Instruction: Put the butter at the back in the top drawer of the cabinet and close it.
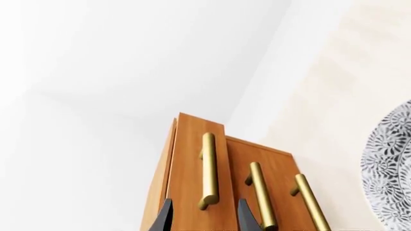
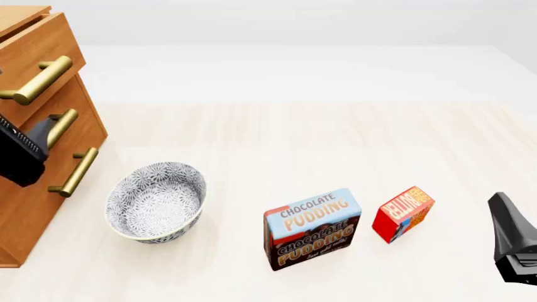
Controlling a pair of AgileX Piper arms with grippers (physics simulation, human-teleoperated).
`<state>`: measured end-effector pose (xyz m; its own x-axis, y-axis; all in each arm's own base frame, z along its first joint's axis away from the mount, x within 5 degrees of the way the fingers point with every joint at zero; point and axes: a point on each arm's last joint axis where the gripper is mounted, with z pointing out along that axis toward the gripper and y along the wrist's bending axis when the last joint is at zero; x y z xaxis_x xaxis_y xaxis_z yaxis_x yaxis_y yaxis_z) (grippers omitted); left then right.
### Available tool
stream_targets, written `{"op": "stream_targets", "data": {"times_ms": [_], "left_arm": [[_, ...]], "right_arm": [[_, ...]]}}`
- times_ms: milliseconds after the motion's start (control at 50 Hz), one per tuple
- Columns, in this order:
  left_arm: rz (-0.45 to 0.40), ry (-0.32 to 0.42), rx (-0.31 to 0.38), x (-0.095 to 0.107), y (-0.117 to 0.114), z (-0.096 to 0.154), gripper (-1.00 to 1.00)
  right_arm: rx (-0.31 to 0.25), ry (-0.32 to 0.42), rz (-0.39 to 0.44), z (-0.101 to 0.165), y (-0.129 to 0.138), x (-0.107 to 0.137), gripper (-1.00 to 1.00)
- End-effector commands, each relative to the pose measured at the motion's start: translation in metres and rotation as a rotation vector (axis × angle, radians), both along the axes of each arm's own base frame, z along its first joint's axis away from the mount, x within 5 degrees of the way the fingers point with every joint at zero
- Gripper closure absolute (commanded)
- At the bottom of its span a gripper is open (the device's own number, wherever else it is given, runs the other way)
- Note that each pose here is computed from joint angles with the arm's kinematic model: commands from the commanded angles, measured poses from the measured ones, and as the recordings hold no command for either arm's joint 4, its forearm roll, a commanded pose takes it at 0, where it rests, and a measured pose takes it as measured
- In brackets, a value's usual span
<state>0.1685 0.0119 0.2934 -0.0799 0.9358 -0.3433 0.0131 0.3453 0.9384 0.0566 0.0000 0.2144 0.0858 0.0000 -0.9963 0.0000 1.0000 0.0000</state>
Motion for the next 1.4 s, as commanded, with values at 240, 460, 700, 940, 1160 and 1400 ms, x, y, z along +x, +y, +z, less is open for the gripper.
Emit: {"op": "stream_targets", "data": {"times_ms": [240,460,700,940,1160,1400], "left_arm": [[0.024,0.009,-0.003,0.003,0.004,-0.003,-1.0],[0.026,0.016,-0.005,0.013,0.006,-0.007,-1.0],[0.037,0.024,-0.009,0.021,0.008,-0.011,-1.0],[0.046,0.029,-0.013,0.023,0.01,-0.013,-1.0],[0.045,0.034,-0.014,0.027,0.011,-0.015,-1.0],[0.061,0.034,-0.01,0.029,0.014,-0.015,-1.0]], "right_arm": [[0.0,0.0,0.0,0.0,0.0,0.0,-1.0],[0.0,0.0,0.0,0.0,0.0,0.0,-1.0],[0.0,0.0,0.0,0.0,0.0,0.0,-1.0],[0.0,0.0,0.0,0.0,0.0,0.0,-1.0],[0.0,0.0,0.0,0.0,0.0,0.0,-1.0],[0.0,0.0,0.0,0.0,0.0,0.0,-1.0]]}}
